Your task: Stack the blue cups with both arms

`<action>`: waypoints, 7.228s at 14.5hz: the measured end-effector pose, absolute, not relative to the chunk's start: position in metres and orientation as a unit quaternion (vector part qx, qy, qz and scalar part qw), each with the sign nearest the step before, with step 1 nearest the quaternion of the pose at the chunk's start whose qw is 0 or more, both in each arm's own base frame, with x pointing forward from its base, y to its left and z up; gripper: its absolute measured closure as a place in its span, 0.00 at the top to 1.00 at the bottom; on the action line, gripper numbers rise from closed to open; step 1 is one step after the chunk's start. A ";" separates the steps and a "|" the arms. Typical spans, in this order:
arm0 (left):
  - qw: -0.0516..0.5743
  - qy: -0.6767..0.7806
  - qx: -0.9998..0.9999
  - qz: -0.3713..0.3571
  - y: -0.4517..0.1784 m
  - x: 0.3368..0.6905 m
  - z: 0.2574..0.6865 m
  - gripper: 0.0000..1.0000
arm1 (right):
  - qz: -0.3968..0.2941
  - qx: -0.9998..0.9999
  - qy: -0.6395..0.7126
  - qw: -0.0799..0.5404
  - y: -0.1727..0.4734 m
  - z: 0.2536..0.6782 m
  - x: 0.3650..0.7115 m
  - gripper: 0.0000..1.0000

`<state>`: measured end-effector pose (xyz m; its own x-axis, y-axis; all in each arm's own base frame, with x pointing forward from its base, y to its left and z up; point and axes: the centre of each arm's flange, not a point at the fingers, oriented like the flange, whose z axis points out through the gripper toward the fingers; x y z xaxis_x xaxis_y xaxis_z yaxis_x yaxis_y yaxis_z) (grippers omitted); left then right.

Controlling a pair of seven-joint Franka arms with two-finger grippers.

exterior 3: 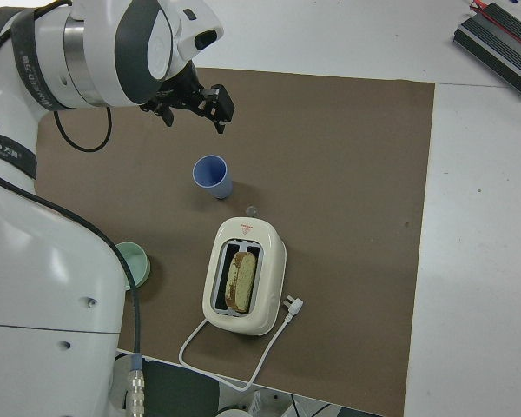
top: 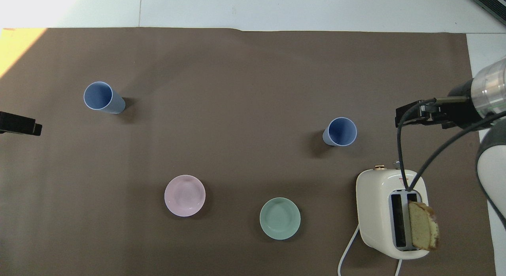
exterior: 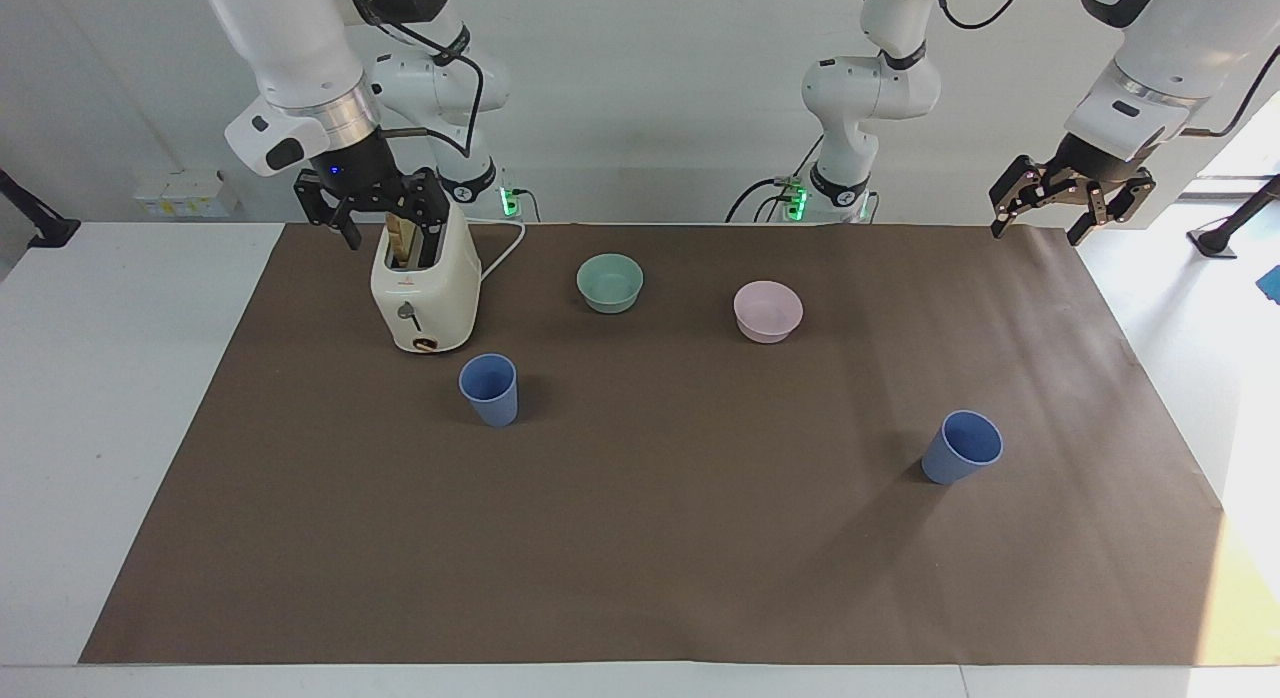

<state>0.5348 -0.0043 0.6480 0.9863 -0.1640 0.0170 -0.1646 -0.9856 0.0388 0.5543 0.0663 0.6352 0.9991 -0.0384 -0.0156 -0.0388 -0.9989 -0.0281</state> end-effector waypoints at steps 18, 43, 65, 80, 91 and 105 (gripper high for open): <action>0.020 -0.083 0.996 0.007 -0.004 0.535 0.648 1.00 | 0.008 -1.000 0.020 0.014 0.066 0.635 0.554 1.00; 0.020 -0.083 0.996 0.004 -0.004 0.536 0.641 1.00 | 0.007 -1.000 0.020 0.014 0.066 0.635 0.554 1.00; -0.001 -0.054 0.994 0.097 0.018 0.605 0.466 1.00 | 0.007 -1.000 0.020 0.014 0.066 0.635 0.554 1.00; 0.010 -0.043 0.996 0.080 0.011 0.656 0.376 0.45 | 0.007 -1.000 0.020 0.014 0.066 0.636 0.554 1.00; 0.015 -0.050 0.995 0.086 0.003 0.654 0.401 0.04 | 0.005 -1.000 0.020 0.014 0.066 0.636 0.555 1.00; 0.050 -0.021 0.997 0.057 -0.236 0.578 0.416 0.04 | 0.005 -1.000 0.020 0.015 0.066 0.636 0.555 1.00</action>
